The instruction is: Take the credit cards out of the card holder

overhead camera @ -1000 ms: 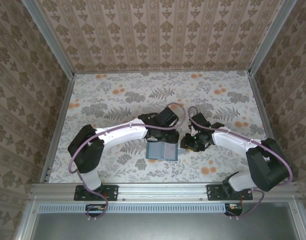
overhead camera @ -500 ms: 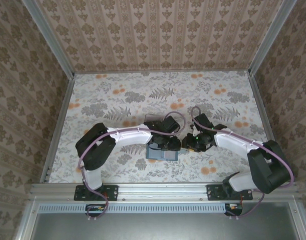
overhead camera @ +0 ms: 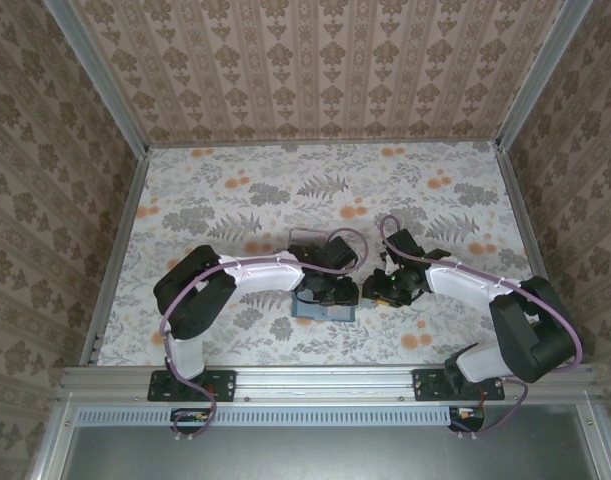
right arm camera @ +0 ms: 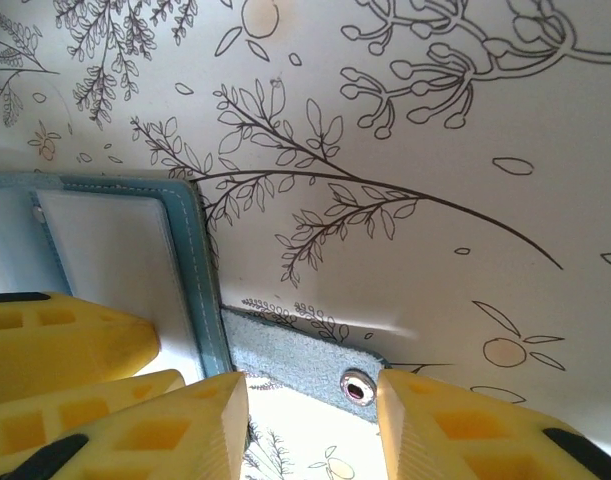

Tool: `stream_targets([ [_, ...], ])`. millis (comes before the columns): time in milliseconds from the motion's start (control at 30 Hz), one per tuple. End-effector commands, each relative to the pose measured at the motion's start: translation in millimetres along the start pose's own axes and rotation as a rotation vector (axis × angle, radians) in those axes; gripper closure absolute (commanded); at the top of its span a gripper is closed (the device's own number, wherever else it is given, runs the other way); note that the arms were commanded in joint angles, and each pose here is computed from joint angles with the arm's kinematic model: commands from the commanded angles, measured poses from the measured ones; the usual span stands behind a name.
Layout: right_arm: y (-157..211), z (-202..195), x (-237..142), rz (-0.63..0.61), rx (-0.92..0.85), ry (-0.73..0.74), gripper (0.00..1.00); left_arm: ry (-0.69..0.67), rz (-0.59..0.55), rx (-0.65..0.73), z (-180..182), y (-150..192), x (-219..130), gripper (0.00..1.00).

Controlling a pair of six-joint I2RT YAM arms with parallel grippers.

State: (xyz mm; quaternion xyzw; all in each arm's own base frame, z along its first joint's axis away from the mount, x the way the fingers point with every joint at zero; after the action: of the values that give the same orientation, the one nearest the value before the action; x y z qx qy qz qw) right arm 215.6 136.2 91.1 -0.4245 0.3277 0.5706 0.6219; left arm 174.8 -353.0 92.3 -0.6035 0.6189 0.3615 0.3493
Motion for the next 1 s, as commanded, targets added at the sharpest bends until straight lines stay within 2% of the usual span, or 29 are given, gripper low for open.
stream_targets([
  [0, 6, -8, 0, 0.009, 0.010, 0.042, 0.59, -0.086, 0.029, -0.016, 16, 7, 8, 0.67],
  [367, 7, -8, -6, -0.020, 0.016, 0.037, 0.55, -0.124, 0.021, 0.005, 15, 7, -1, 0.66],
  [600, 7, -7, 0, -0.005, 0.016, 0.007, 0.55, -0.102, 0.016, 0.011, 8, 6, -5, 0.66],
  [767, 7, -4, 12, 0.025, 0.033, -0.056, 0.58, -0.054, 0.019, 0.015, -3, 6, -6, 0.65],
  [967, 8, -6, 16, 0.033, 0.037, -0.060, 0.66, -0.009, 0.024, 0.014, -14, 6, -6, 0.65],
])
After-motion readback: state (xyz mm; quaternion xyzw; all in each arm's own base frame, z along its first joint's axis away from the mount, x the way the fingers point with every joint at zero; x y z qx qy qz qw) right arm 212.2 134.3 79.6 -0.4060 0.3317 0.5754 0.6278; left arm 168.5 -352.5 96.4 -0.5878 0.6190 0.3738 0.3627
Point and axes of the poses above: each hand's point on the last joint's axis, 136 mm out from that joint toward the fingers, its own x axis out along the fingers, its own z axis along the line the jaws close on, y = z × x, the point moved 7 cm from there along -x, back along the fingers, and after that the axes turned 14 degrees about -x, right-handed, at the moved point
